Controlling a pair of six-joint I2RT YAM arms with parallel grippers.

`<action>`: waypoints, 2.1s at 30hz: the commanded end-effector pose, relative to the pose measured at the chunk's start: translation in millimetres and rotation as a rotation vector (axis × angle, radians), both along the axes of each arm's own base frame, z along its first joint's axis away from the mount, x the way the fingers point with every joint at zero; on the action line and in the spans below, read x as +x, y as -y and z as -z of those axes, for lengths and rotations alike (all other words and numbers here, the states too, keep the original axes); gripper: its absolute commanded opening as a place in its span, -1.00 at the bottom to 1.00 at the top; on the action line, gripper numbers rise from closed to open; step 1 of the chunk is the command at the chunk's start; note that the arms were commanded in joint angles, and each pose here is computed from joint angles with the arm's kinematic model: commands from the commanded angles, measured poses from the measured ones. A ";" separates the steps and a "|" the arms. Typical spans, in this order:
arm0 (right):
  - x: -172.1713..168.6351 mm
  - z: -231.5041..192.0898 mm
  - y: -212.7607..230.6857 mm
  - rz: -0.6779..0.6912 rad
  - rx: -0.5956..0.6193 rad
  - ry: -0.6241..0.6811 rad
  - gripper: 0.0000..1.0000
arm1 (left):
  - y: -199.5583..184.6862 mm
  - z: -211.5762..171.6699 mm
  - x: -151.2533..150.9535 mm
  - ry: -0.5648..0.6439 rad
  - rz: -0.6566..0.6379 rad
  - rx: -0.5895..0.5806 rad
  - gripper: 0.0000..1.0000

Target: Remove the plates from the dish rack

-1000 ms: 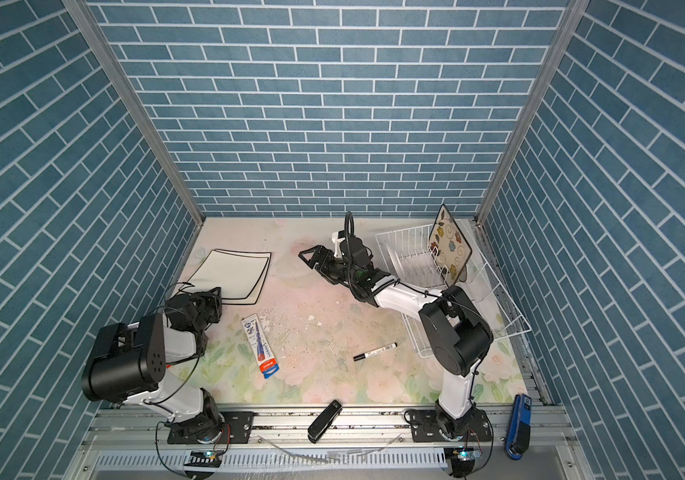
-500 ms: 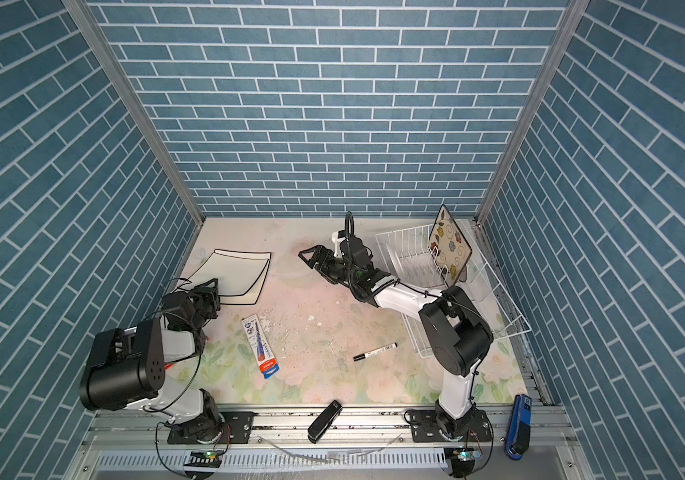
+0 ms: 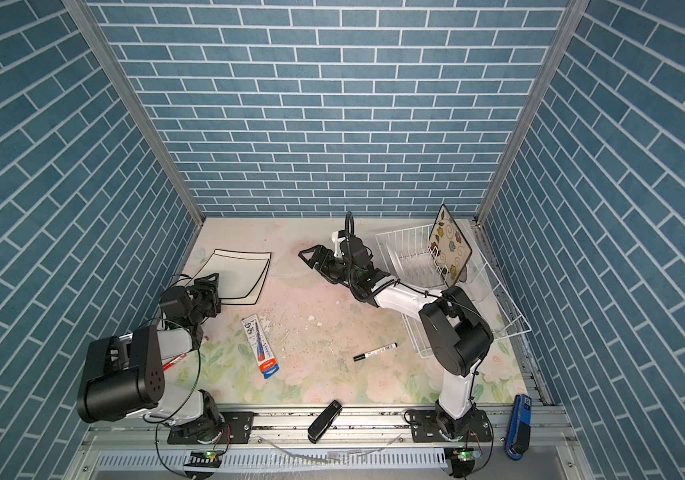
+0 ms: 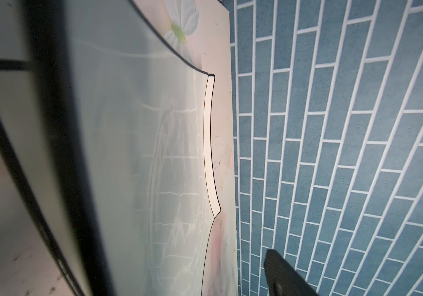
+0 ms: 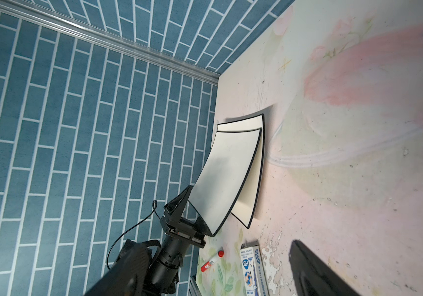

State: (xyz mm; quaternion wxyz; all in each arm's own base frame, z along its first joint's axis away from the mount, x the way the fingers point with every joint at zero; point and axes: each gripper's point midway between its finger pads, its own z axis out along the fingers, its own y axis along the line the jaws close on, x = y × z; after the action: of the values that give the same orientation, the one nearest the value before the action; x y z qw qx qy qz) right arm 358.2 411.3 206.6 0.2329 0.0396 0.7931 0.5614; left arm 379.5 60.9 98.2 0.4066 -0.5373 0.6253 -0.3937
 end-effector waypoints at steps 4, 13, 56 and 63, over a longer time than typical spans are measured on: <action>-4.6 -27.6 1.5 -0.003 0.049 0.047 0.75 | 1.0 -21.9 8.1 0.045 0.047 0.062 0.57; -4.2 -28.4 0.3 -0.006 0.054 0.050 0.76 | 2.0 -17.6 6.0 -0.016 0.073 0.096 0.70; -8.6 -27.2 8.7 0.006 0.058 0.059 0.75 | 7.2 8.3 -4.1 -0.221 0.100 0.144 0.99; -7.8 -26.7 8.6 0.007 0.059 0.058 0.75 | 11.4 20.0 -3.1 -0.268 0.115 0.146 0.99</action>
State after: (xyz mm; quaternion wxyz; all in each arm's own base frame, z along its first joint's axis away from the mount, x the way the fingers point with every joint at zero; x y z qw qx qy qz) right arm 355.0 407.6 225.8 0.2501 0.0334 0.7771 0.5766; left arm 364.0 48.9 64.5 0.3097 -0.5375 0.7268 -0.2948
